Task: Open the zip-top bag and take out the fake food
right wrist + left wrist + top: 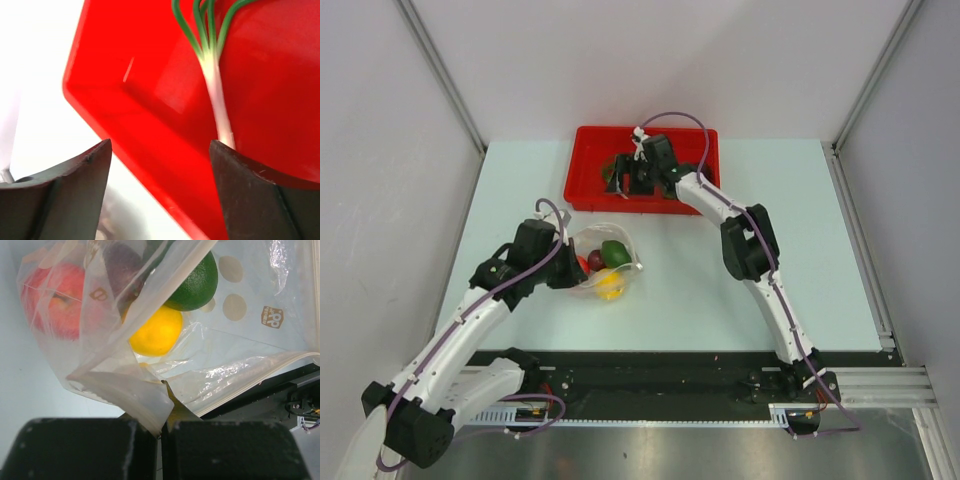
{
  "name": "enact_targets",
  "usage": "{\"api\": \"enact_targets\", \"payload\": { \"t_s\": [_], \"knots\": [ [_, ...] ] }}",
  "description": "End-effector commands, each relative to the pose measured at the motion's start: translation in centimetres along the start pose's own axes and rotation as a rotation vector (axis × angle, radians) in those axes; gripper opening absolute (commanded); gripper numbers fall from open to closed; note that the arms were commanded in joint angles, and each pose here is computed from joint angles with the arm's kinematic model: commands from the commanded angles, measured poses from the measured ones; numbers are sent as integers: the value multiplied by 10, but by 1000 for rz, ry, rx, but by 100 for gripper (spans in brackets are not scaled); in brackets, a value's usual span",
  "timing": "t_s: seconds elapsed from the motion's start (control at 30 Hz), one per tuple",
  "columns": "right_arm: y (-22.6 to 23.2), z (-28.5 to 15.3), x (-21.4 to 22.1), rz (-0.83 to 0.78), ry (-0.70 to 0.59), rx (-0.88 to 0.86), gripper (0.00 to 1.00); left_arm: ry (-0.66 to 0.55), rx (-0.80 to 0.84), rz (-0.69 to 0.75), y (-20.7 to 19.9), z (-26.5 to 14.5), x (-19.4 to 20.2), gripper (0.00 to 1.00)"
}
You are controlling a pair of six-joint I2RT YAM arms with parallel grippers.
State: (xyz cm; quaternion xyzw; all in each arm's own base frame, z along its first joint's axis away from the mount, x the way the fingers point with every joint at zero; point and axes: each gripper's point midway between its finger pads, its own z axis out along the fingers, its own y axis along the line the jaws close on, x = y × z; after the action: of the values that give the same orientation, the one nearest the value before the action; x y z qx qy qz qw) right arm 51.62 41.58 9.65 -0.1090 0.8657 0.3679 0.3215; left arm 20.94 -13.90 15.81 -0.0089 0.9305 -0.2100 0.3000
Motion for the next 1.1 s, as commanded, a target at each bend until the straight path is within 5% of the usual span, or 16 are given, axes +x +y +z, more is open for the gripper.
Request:
{"api": "enact_targets", "payload": {
  "t_s": [0.0,0.17,0.3,0.63,0.87,1.07],
  "knots": [
    [29,-49,-47,100,-66,21,84,-27,51,-11,-12,-3,-11,0],
    [23,-103,-28,203,24,203,85,-46,57,-10,-14,-1,-16,0],
    [18,-147,39,227,187,319,85,-39,73,-26,-14,5,-10,0],
    [84,-250,87,35,213,317,77,-39,60,-26,-11,4,-8,0],
    [157,-269,95,-165,147,181,38,-54,67,-32,-13,-1,-11,0],
    [198,-236,103,-334,111,93,35,-54,72,-53,-15,0,-12,0]
  ]
}}
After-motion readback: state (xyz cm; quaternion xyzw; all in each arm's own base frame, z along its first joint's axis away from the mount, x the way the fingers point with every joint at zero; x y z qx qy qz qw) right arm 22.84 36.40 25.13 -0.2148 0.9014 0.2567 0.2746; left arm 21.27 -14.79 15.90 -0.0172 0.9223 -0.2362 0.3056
